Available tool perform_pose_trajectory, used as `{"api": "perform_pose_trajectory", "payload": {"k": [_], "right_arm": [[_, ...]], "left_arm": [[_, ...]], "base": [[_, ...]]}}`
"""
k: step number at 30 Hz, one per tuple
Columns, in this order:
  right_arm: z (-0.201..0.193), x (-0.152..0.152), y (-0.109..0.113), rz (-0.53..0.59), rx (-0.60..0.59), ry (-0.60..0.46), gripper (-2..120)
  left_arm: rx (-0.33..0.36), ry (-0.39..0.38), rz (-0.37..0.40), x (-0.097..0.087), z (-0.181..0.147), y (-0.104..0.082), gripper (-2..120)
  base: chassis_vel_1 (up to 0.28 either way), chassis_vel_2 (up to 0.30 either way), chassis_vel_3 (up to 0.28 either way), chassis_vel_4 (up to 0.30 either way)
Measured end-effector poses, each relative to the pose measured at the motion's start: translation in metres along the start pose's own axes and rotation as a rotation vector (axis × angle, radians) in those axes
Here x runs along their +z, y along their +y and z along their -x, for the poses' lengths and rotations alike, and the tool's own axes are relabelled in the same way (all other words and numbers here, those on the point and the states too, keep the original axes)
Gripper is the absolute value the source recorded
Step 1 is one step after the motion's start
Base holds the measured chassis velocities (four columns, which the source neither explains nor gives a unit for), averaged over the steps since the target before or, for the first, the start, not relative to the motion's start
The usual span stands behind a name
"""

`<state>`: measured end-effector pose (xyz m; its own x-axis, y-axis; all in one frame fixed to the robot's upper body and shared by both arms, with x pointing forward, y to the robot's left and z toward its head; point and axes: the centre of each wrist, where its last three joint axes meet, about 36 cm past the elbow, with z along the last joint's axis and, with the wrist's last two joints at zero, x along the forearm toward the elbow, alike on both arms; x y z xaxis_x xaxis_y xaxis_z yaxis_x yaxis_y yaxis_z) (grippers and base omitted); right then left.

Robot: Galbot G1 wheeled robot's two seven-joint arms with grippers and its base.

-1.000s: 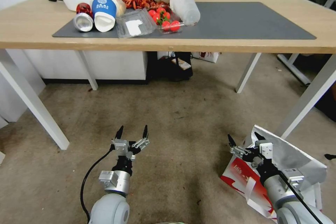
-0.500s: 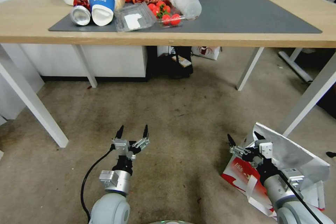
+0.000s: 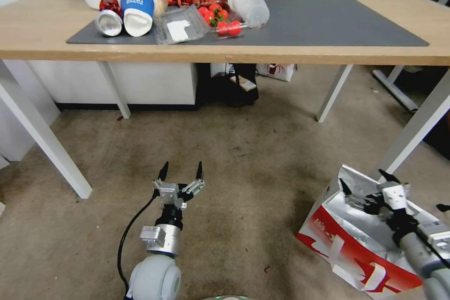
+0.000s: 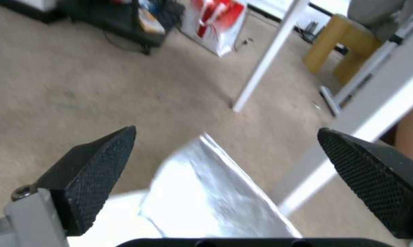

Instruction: Pick up the food delivery bag from the floor and place it on the table.

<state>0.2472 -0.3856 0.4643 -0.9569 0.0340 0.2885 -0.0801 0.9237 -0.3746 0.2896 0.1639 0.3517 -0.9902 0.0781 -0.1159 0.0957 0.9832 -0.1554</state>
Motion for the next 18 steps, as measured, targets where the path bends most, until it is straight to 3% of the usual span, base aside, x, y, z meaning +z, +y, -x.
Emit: {"api": "perform_pose_trajectory", "payload": {"k": [5,8,18], "right_arm": [[-0.002,0.02,-0.01,-0.059,0.036,0.043,100],[-0.003,0.051,-0.03,-0.145,0.109,0.099,100],[0.01,0.075,-0.043,-0.149,0.129,0.168,100]], "left_arm": [[-0.012,-0.01,-0.005,-0.002,0.002,-0.001,100],[-0.02,-0.005,-0.007,-0.003,0.003,-0.003,100],[-0.016,-0.004,-0.009,-0.002,0.009,-0.004,100]], "base": [[0.0,0.0,0.0,0.0],[0.0,0.0,0.0,0.0],[0.0,0.0,0.0,0.0]]}}
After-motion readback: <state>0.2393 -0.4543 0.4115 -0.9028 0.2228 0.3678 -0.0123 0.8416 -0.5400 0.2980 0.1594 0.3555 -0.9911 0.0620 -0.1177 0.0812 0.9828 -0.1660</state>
